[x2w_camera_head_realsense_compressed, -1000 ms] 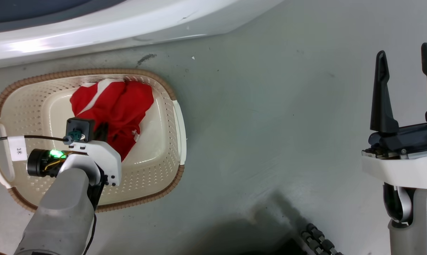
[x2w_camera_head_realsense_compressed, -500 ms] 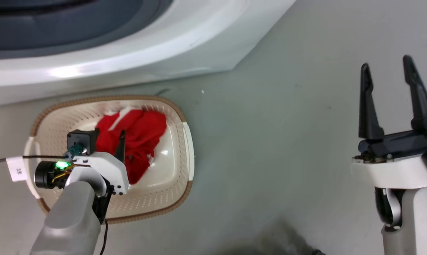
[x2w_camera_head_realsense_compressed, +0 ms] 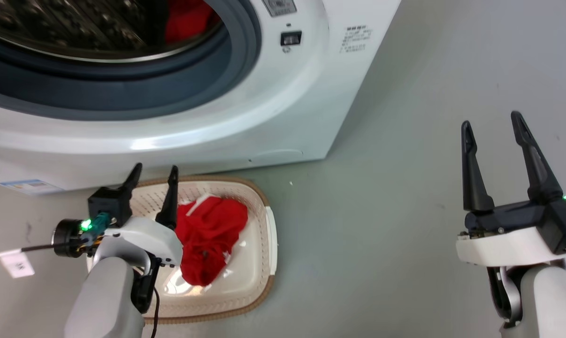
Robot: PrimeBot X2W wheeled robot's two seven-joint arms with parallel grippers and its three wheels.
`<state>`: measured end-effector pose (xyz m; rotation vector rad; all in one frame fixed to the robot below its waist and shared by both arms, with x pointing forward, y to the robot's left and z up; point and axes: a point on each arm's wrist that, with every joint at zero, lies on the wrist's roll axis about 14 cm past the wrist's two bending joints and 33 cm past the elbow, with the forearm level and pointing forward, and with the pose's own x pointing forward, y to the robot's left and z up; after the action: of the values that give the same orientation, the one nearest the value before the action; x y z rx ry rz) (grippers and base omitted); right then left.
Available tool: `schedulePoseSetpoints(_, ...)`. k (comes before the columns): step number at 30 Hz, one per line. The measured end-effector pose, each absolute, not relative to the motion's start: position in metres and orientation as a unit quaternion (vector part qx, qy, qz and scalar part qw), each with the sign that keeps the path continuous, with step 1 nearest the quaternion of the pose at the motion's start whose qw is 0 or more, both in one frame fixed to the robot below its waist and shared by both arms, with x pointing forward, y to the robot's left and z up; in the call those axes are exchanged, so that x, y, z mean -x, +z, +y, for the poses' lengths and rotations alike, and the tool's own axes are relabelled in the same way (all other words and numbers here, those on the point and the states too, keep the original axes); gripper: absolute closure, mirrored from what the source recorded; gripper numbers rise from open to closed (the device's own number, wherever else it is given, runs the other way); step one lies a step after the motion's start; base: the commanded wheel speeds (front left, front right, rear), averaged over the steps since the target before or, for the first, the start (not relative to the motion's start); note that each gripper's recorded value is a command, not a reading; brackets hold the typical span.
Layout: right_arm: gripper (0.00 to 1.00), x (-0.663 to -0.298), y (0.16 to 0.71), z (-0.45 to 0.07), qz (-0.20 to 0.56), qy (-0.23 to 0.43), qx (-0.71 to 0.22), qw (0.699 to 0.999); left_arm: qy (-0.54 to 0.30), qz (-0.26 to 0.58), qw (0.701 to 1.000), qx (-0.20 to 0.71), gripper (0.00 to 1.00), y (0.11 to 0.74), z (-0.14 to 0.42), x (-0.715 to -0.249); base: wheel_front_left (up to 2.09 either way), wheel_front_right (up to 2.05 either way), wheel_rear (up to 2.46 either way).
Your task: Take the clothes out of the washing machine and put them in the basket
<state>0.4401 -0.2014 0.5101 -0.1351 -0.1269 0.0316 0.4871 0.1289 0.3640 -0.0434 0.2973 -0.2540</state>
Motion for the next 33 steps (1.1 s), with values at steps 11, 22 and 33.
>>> schedulePoseSetpoints(11, 0.0, -0.421, 0.532, -0.198, -0.087, 0.016, 0.056, 0.995, -0.069, 0.015, 0.997, 0.04, 0.0, 0.457, 0.157, -0.466, 0.0, 0.0, 0.0)
schedulePoseSetpoints(22, 0.0, -0.415, 0.535, -0.203, -0.091, 0.008, 0.047, 0.995, -0.075, -0.021, 0.996, 0.04, 0.0, 0.48, 0.152, -0.454, 0.0, 0.0, 0.0)
schedulePoseSetpoints(33, 0.0, -0.421, 0.521, -0.215, -0.072, -0.008, 0.039, 0.997, -0.126, -0.046, 0.991, -0.006, 0.0, 0.486, 0.139, -0.497, 0.0, 0.0, 0.0)
